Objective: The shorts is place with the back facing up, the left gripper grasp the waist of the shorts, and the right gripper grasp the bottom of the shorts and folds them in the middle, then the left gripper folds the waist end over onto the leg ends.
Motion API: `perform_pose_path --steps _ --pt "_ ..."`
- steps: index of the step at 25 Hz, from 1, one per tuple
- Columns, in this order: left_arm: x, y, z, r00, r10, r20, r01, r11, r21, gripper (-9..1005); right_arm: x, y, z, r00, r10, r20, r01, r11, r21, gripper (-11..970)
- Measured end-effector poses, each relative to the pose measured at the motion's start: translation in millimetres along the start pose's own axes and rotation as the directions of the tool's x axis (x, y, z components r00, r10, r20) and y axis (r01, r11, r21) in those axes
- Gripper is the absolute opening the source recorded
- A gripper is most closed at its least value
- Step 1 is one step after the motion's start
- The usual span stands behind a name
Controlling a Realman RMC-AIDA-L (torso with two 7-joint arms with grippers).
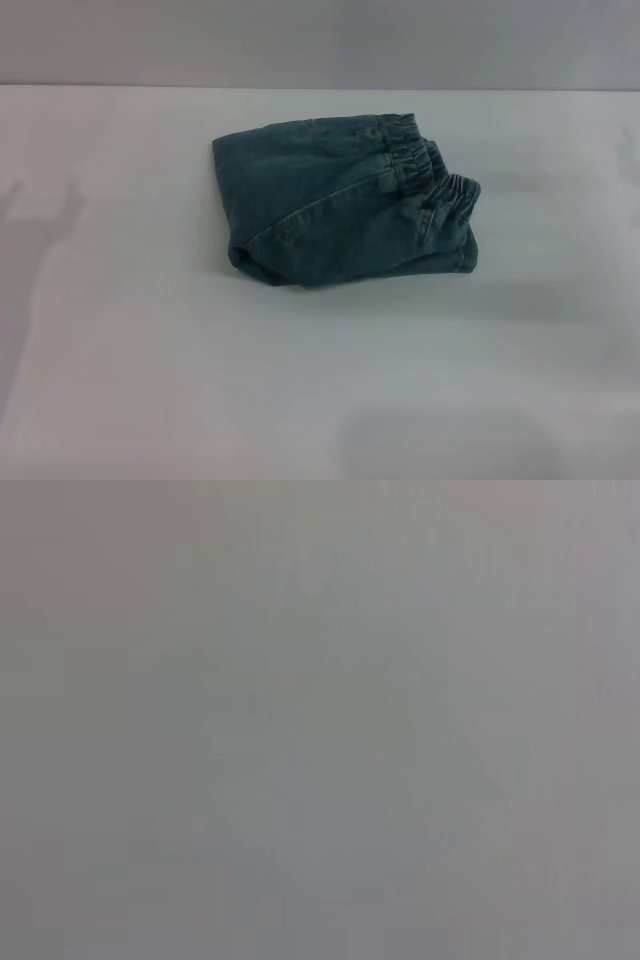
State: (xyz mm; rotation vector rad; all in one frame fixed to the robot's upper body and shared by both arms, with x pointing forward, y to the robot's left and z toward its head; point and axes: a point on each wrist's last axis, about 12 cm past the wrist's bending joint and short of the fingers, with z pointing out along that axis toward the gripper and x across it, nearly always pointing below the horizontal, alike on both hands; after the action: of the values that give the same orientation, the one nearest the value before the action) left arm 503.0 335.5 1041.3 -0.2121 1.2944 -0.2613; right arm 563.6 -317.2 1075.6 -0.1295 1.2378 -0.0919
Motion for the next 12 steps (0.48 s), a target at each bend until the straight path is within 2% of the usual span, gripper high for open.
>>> perform_pose_path --steps 5,10,12 --pt "2 4.4 -7 0.999 0.049 -0.016 -0.049 0.998 -0.026 816 3 2.0 2 0.998 0.056 -0.019 -0.054 0.995 0.079 371" --pt "2 8.9 -12 0.992 0.119 -0.032 -0.12 0.992 -0.034 816 4 9.4 5 0.997 0.074 -0.026 -0.072 0.995 0.07 561" --pt "2 10.6 -13 0.99 0.134 -0.038 -0.136 0.99 -0.035 816 4 13.6 7 0.996 0.082 -0.03 -0.08 0.995 0.063 562"
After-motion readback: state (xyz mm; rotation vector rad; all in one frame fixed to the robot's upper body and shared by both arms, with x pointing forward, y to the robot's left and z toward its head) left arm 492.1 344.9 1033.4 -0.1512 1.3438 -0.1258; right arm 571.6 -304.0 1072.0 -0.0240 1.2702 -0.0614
